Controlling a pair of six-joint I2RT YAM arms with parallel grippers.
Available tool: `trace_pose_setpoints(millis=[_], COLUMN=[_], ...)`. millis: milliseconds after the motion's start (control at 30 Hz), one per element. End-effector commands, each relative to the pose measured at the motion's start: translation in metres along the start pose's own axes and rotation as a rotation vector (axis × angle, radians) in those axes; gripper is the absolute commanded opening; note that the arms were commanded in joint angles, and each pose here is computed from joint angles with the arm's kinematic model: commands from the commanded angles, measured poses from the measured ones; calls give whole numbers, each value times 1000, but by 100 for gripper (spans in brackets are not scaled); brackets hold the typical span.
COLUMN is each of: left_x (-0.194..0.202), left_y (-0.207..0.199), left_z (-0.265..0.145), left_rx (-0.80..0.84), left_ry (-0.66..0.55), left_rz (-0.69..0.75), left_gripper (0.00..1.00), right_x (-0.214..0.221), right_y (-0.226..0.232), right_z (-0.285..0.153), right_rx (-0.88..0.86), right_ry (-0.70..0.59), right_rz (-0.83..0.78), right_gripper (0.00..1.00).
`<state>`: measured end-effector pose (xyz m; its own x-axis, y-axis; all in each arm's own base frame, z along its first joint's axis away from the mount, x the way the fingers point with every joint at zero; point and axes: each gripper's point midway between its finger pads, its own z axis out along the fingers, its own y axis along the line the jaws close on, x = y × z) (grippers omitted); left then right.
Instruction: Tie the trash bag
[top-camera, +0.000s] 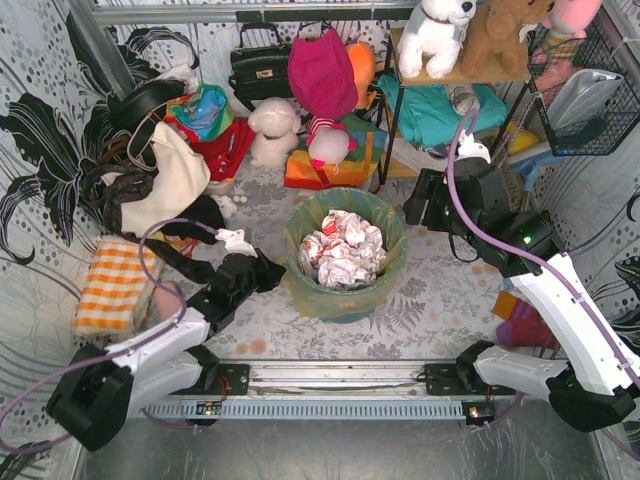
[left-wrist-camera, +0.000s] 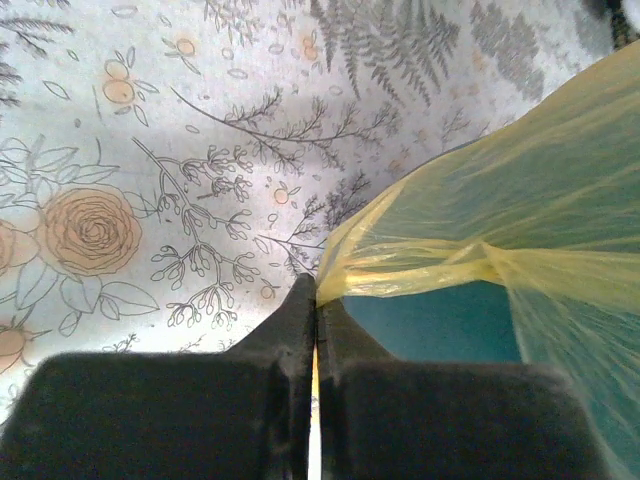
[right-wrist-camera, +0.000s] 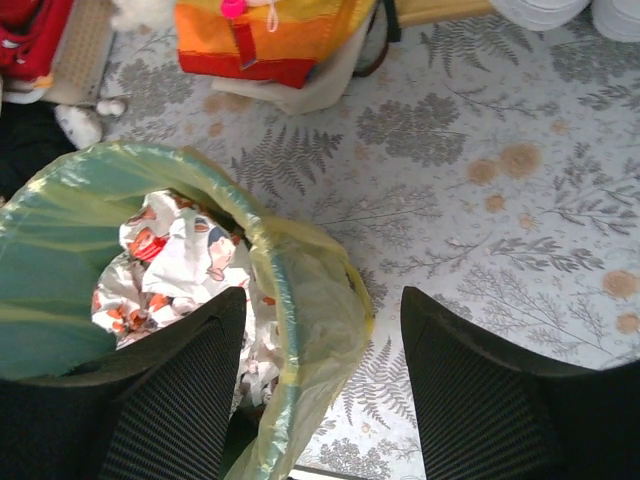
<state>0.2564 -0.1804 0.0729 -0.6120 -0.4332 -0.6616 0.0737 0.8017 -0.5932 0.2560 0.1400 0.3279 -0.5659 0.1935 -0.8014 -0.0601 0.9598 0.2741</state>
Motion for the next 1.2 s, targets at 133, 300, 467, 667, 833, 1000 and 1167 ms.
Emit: trace_pose_setpoints(millis=[133, 300, 467, 667, 833, 1000, 1167], left_x=[-15, -22, -41, -61, -68, -78, -71], left_y=[3, -8, -25, -34, -41, -51, -47], left_z=[-41, -59, -78, -88, -77, -61, -38], left_rx=[-111, -107, -80, -76, -71, -60, -95], left_ry=[17, 38, 13, -38, -37, -43, 5], left_rz=[-67, -96, -105, -89, -64, -27, 18], left_gripper=[3, 3, 2, 0, 0, 0, 0], right_x=[-9, -14, -5, 0, 23, 71, 115], right_y=[21, 38, 10, -44, -64, -74, -74], right_z=[-3, -6, 4, 9, 25, 58, 85], right_rx=[-120, -217, -71, 73, 72, -8, -129], right_ry=[-31, -43, -16, -23, 53, 197, 321], right_rz=[-9, -31, -16, 76, 124, 182, 260], right_gripper=[63, 63, 64, 64, 63, 63, 61])
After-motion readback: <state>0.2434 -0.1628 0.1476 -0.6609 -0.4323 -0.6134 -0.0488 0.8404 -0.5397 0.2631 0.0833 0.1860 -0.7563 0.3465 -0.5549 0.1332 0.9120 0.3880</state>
